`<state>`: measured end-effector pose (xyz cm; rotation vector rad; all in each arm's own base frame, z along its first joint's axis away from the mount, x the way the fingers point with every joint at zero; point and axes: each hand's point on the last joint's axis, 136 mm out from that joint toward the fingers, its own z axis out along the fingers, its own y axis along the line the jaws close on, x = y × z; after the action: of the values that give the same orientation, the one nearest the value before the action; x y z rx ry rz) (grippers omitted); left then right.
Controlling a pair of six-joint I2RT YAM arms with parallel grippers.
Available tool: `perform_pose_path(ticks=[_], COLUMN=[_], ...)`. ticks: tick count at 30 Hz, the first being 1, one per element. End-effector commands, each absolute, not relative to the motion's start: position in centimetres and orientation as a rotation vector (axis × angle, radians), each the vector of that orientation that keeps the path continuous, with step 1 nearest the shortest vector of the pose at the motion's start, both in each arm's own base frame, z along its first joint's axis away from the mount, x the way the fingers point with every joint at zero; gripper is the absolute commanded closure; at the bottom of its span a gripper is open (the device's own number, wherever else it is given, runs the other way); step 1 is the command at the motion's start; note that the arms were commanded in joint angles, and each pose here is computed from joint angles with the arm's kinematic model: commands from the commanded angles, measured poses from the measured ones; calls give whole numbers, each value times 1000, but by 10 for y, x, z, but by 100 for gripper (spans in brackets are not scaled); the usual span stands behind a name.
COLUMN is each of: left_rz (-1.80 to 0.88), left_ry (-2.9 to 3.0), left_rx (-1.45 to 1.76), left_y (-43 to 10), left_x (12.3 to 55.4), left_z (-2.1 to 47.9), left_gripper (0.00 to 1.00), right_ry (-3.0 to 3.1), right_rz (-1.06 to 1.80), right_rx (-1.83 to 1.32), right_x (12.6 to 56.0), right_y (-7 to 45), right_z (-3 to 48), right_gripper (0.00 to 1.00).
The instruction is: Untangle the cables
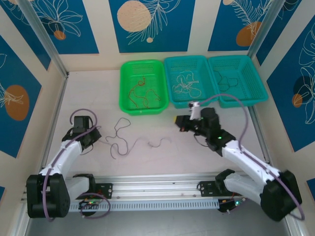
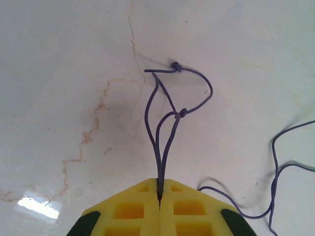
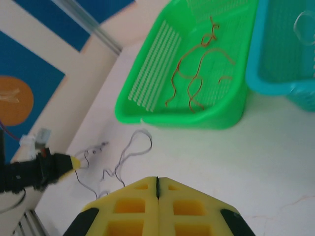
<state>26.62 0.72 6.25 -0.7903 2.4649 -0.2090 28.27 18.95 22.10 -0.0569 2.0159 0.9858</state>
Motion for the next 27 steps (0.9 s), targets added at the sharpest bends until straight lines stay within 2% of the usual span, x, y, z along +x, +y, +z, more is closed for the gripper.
perform_pose_path(ticks=[1, 3, 6, 8, 11, 12, 15, 18, 27], left_rz=[-403, -518, -573, -613, -710, -741, -814, -863, -888], left_ry=[2415, 2360, 2309, 2287, 2254, 2243, 2217, 2205, 2205], left_rx=[-696, -659, -622, -582, -521, -496, -418, -337, -197], left_y=[-16, -29, -36, -43, -62, -70, -95, -120, -159], left_x=[276, 283, 287, 288, 288, 288, 287, 283, 272], left_z=[74, 90, 112, 129, 154, 162, 184, 202, 239], left_gripper=[90, 87, 97, 100, 100, 100, 100, 100, 100], right_ry=[2076, 2079, 2060, 2049, 2037, 2034, 1997, 1948, 1928], right_rz=[1064, 1104, 1150, 1160, 1118, 1119, 1219, 1317, 1472], right_rx=[-93, -114, -227, -407, -656, -716, -780, -802, -853], right_x=[269, 265, 258, 244, 221, 216, 208, 212, 235], right_y=[199, 207, 224, 248, 292, 308, 348, 380, 438], right_z=[219, 223, 230, 234, 236, 236, 242, 240, 211], right_gripper=[100, 100, 99, 87, 58, 51, 43, 39, 38])
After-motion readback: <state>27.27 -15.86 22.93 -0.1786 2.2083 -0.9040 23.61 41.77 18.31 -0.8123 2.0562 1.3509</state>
